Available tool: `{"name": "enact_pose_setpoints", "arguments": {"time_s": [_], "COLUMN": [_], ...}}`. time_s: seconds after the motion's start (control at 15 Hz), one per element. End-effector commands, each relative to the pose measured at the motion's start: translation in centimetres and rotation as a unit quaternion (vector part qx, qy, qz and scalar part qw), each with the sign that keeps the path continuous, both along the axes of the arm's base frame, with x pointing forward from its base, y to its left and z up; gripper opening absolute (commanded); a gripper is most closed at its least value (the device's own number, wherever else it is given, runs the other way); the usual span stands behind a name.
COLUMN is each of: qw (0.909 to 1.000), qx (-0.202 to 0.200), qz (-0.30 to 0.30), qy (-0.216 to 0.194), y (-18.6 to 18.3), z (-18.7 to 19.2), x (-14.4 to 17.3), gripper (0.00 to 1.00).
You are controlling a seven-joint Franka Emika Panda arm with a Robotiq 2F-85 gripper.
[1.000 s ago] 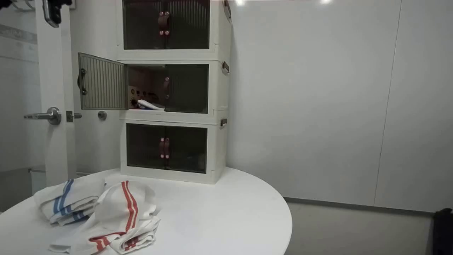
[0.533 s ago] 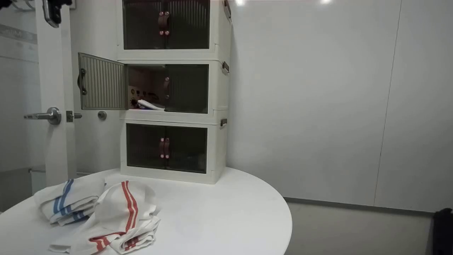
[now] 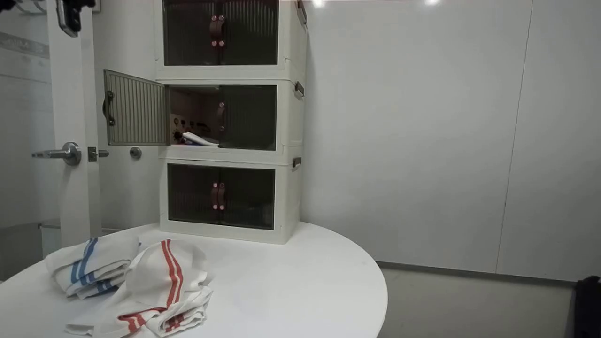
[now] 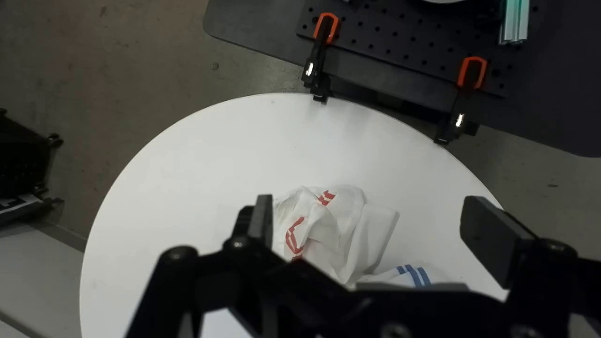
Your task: Place one towel inside the middle shelf
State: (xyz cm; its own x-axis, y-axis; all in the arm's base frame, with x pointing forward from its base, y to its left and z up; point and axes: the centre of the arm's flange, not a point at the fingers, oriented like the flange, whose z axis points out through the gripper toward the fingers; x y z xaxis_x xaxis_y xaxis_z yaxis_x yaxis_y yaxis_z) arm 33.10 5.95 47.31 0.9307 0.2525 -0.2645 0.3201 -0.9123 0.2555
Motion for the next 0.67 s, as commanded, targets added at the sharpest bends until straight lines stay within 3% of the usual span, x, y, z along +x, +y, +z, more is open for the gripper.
{"name": "enact_pose_setpoints", "arguments": {"time_s": [0.0, 0.27, 0.6], "qw": [0.9999, 0.9986, 0.9935], "qx": [0.007, 0.039, 0.090], "qz": [0.010, 0.035, 0.062], "qy": [0.008, 0.000, 0.032], "y": [0.1, 0.0, 0.8], "z": [-1.9, -6.1, -13.4], "x": [2.6, 8.6, 14.6], "gripper": [1.00, 1.00, 1.00]}}
